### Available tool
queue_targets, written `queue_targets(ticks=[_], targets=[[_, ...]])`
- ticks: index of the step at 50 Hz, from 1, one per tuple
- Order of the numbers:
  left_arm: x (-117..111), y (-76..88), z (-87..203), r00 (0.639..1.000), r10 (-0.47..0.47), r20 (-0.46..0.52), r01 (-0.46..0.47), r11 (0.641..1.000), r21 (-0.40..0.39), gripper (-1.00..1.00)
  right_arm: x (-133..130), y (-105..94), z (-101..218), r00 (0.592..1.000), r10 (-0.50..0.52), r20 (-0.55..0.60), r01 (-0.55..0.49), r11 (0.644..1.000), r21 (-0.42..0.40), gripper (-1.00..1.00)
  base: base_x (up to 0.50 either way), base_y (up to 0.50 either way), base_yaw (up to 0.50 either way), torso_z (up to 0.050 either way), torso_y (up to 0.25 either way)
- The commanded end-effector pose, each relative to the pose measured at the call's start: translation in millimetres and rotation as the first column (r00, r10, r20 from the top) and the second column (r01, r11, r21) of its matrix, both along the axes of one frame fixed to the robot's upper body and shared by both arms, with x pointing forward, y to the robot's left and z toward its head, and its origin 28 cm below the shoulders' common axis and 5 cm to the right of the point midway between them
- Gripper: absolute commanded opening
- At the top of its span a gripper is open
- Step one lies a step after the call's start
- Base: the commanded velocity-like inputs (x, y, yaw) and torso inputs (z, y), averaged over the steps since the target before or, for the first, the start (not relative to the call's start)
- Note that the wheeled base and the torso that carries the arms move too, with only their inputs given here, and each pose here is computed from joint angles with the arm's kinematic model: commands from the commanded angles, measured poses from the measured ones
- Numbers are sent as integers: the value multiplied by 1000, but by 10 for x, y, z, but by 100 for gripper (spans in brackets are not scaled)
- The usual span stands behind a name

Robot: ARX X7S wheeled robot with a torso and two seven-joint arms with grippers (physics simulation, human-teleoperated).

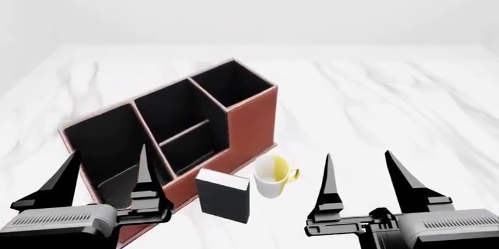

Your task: Pick up the book and place it in the right compartment of the caddy.

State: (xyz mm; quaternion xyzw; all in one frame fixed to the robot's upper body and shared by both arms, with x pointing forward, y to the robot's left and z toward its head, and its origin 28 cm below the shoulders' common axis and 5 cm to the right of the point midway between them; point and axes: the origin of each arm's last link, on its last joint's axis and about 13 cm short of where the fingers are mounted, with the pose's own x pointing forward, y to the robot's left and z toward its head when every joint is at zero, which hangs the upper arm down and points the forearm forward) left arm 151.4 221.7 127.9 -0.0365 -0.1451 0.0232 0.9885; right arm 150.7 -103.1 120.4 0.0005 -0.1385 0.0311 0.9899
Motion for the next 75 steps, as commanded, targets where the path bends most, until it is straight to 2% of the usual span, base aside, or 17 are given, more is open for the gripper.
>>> queue_targets(ticks=[1, 22, 41, 50, 68, 75], targets=[[-5, -1, 0, 1000, 0, 4, 0, 1000, 0, 100, -5, 2, -5, 1000, 6, 2, -6, 1000, -3, 100, 500, 0, 0, 0, 0], [-8, -6, -3, 1000, -3, 5, 3, 1000, -2, 100, -10, -1, -4, 1000, 10, 15, -10, 1000, -5, 100, 488, 0, 0, 0, 1], [-14, -5, 6, 1000, -3, 5, 3, 1000, -2, 100, -17, 7, 4, 1000, 7, 20, -6, 1000, -16, 100, 0, 0, 0, 0, 1], [-9, -8, 0, 1000, -4, 4, 4, 1000, -2, 100, -11, 13, -4, 1000, 13, 20, -13, 1000, -10, 100, 0, 421, 0, 0, 0], [-8, -11, -7, 1000, -6, 2, 6, 1000, -4, 100, -10, 6, -10, 1000, 19, 5, -19, 1000, 19, 100, 0, 0, 0, 0, 0], [-11, -8, -5, 1000, -5, 3, 5, 1000, -5, 100, -13, 11, -6, 1000, 20, 14, -20, 1000, 10, 100, 0, -459, 0, 0, 0]])
